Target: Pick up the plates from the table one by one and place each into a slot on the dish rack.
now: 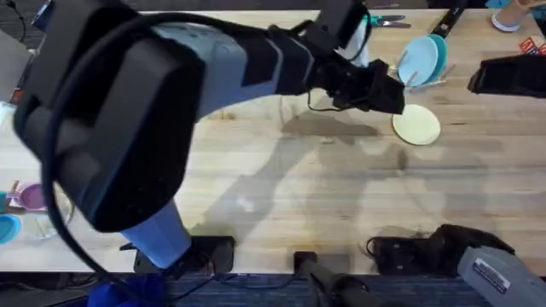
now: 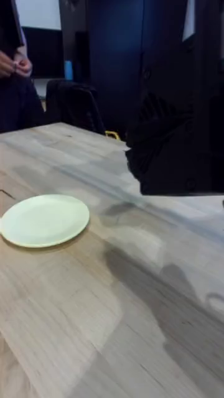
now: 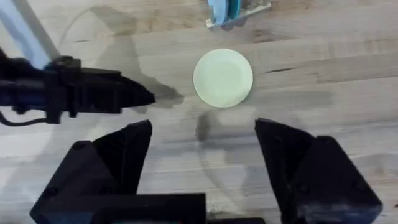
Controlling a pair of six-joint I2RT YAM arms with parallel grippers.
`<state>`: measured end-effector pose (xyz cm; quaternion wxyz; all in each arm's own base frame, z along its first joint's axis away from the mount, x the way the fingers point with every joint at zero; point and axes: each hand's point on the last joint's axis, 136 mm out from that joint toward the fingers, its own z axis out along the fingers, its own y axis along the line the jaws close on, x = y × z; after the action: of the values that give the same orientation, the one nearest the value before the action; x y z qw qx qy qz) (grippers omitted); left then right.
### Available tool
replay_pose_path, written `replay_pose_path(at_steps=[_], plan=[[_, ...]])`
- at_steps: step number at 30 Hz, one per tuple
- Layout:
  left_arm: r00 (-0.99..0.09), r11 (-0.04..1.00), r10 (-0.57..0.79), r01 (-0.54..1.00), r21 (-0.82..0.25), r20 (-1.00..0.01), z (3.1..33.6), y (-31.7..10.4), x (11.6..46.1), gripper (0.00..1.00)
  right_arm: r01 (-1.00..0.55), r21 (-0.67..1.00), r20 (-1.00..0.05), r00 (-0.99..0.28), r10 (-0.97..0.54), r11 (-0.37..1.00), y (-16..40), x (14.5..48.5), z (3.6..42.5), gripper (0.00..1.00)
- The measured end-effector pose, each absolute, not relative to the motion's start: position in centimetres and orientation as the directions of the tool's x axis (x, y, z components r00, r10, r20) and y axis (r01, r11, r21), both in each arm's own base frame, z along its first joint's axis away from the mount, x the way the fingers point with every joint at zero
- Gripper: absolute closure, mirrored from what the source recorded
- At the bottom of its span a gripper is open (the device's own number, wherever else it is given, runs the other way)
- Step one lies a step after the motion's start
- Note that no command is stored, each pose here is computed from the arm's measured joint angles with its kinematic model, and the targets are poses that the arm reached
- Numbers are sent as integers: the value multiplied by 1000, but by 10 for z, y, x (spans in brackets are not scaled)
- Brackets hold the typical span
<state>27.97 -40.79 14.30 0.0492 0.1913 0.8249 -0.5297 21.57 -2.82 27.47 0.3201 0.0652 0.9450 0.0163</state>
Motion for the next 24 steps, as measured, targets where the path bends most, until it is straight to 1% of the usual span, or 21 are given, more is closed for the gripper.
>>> replay_pose_path(at_steps=[5,12,14,15,17,20,24], plan=[[-919,369,254,379,-849,-300,132,-428,276,961,113,73,-603,-787,134,991,-28,216,275,7],[-934,393,220,349,-851,-282,109,-442,282,961,119,77,-603,-785,142,990,-28,216,275,7],[-938,398,211,339,-853,-274,101,-443,285,961,119,77,-603,-785,142,990,-28,216,275,6],[-943,406,205,327,-854,-263,84,-446,288,961,122,79,-602,-785,145,989,-28,216,275,7],[-945,415,198,321,-851,-259,77,-447,290,961,122,79,-602,-785,145,989,-28,216,275,6],[-949,433,184,312,-846,-256,72,-447,293,960,124,81,-602,-785,148,989,-28,216,275,7],[-948,446,163,318,-837,-274,74,-449,299,961,125,82,-602,-785,148,989,-28,216,275,6]])
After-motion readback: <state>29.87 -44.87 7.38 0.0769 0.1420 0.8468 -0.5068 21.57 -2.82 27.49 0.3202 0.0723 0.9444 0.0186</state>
